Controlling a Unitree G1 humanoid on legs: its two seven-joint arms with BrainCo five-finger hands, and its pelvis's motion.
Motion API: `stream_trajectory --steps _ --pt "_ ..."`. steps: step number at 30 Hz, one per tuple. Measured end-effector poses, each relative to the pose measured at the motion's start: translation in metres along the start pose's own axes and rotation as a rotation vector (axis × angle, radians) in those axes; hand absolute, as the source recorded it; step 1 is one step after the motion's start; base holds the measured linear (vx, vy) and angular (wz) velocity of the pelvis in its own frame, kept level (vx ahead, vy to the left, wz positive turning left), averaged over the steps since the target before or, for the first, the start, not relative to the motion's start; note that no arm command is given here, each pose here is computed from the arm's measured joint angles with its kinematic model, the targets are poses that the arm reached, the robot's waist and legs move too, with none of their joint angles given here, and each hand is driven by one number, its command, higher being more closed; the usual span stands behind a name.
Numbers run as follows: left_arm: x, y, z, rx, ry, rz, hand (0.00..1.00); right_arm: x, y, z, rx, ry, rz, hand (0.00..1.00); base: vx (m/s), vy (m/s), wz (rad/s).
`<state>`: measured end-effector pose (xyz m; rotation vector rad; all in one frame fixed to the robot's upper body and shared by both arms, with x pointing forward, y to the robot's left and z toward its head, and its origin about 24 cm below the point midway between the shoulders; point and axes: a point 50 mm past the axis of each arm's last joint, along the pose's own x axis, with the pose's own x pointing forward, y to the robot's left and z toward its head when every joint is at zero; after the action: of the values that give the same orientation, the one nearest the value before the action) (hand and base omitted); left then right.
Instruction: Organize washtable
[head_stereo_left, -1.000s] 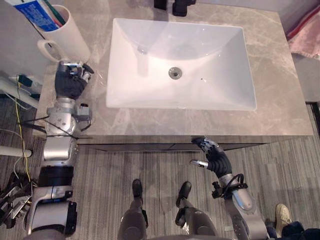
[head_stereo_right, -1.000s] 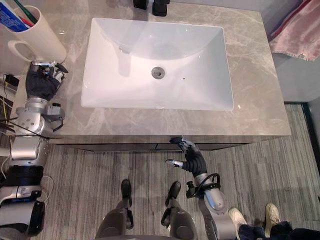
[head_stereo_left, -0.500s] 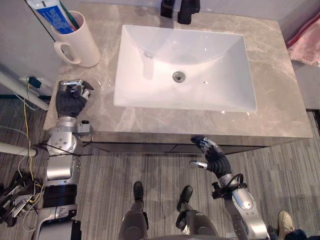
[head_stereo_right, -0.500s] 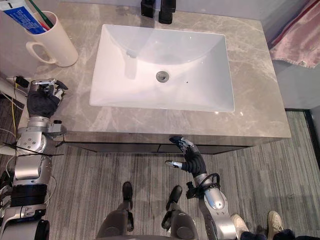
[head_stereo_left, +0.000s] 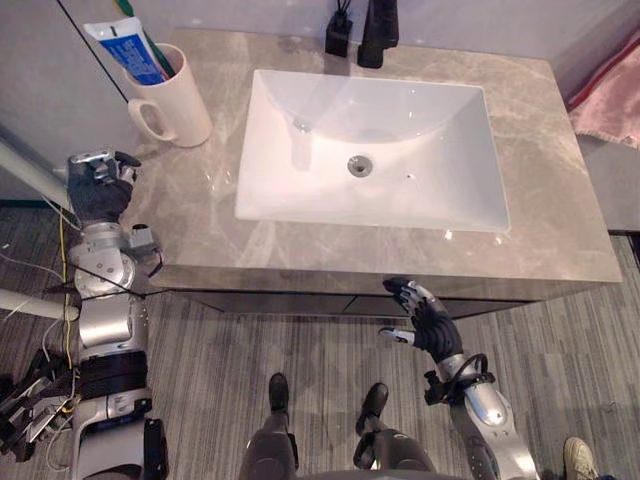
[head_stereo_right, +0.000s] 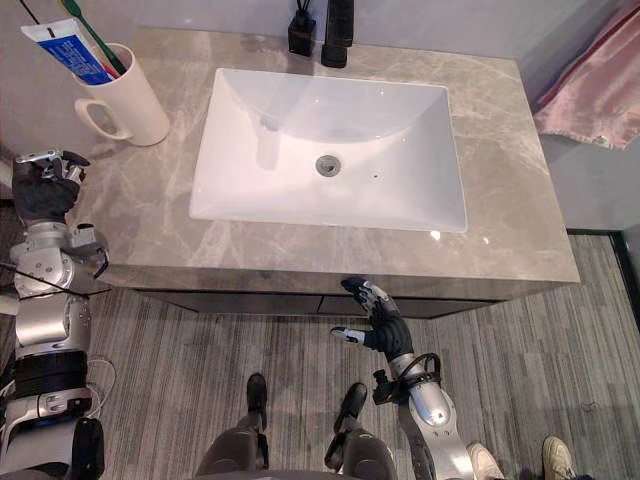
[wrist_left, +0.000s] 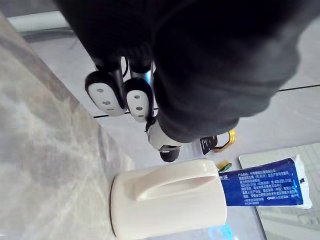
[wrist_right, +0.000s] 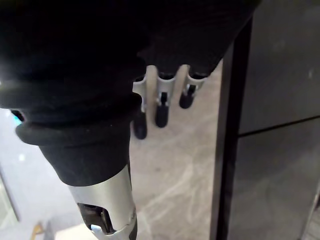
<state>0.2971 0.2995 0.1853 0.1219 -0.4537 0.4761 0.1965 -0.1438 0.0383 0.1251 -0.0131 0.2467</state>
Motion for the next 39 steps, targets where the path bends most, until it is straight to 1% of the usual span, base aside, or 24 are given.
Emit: stream_trajectory --steps 8,14,25,30,35,39 --pt "0.018 -0.012 0.011 -0.037 -0.029 -0.004 1.0 -0.001 0.0 0.0 0.0 0.001 -0.007 0.0 0.05 0.024 -0.03" --pt "0.026 -0.018 0.022 -0.012 -0.065 -0.024 1.0 -0.001 0.0 0.0 0.001 0.002 -0.023 0.0 0.05 0.026 0.01" --pt "0.042 -0.027 0.035 -0.006 -0.094 -0.042 1.0 0.001 0.0 0.003 -0.002 -0.013 -0.033 0.0 0.02 0.02 -0.04" --pt "0.045 -0.03 0.041 -0.013 -0.113 -0.048 1.0 0.002 0.0 0.003 -0.027 -0.015 -0.033 0.0 0.05 0.025 -0.06" --pt "0.057 -0.043 0.061 -0.039 -0.162 -0.059 1.0 0.002 0.0 0.004 -0.037 -0.021 -0.033 0.0 0.05 0.032 -0.03" --pt "0.063 -0.043 0.067 -0.039 -0.17 -0.044 1.0 0.002 0.0 0.004 -0.039 -0.022 -0.032 0.0 0.03 0.042 -0.05"
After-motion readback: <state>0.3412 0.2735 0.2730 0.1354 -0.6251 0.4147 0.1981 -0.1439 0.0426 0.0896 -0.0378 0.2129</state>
